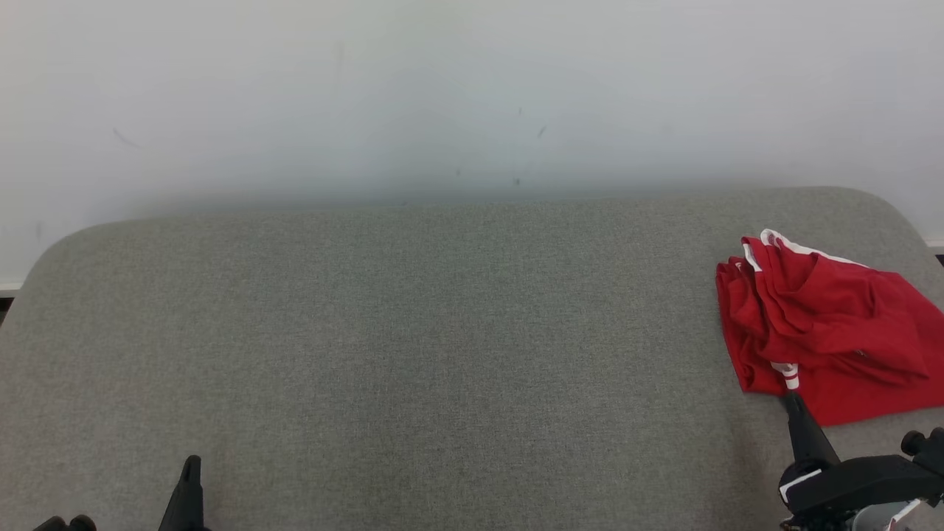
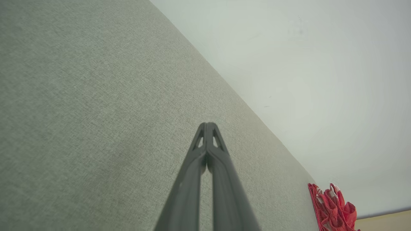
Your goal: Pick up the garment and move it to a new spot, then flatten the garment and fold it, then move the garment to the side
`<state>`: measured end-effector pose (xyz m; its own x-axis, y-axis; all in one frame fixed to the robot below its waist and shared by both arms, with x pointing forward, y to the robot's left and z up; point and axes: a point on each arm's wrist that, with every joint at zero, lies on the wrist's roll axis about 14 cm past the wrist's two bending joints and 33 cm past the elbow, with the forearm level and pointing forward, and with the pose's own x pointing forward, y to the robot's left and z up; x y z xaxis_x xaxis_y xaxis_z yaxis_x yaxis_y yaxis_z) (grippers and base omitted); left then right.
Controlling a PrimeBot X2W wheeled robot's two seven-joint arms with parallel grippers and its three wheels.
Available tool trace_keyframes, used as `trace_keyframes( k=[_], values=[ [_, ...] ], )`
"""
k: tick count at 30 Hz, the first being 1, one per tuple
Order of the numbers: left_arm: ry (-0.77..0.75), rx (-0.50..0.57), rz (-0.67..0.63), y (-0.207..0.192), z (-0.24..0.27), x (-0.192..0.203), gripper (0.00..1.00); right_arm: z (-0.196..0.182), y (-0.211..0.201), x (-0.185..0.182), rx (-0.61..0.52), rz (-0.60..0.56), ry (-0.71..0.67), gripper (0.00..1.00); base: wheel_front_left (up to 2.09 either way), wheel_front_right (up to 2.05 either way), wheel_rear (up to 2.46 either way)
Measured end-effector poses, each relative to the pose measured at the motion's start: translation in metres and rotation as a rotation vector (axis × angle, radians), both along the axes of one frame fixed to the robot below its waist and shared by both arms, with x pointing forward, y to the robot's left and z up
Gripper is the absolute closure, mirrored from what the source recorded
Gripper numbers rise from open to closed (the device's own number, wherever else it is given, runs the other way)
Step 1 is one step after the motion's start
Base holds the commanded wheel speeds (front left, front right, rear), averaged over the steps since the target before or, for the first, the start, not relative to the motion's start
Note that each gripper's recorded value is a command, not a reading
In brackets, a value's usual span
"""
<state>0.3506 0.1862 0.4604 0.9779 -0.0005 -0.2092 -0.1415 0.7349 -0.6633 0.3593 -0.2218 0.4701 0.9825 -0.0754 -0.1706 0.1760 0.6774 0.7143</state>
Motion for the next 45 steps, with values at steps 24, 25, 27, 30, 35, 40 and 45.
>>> trace_keyframes(
  k=[24,25,27,30,35,40,45],
  values=[
    [-0.015,-0.398,0.054,0.0,0.003,0.012,1.0,-0.001,0.008,0.008,0.369,-0.029,-0.025,1.0,0.0,0.0,0.0],
    [-0.021,-0.414,0.052,-0.001,0.004,0.013,1.0,-0.001,0.009,0.008,0.384,-0.028,-0.024,1.0,0.0,0.0,0.0],
    [-0.031,-0.441,0.055,0.0,0.007,0.016,1.0,0.001,0.01,0.01,0.41,-0.026,-0.033,1.0,0.0,0.0,0.0],
    [-0.034,-0.493,0.067,0.002,0.006,0.016,1.0,0.004,0.011,0.013,0.459,-0.027,-0.049,1.0,0.0,0.0,0.0],
    [-0.051,-0.572,0.072,0.002,0.01,0.02,1.0,0.001,0.011,0.012,0.534,-0.038,-0.049,1.0,0.0,0.0,0.0],
    [-0.06,-0.655,0.086,0.003,0.01,0.021,1.0,0.002,0.014,0.014,0.609,-0.041,-0.064,1.0,0.0,0.0,0.0],
    [-0.085,-0.742,0.096,0.004,0.016,0.026,1.0,0.007,0.015,0.017,0.681,-0.043,-0.093,1.0,0.0,0.0,0.0]
  ],
)
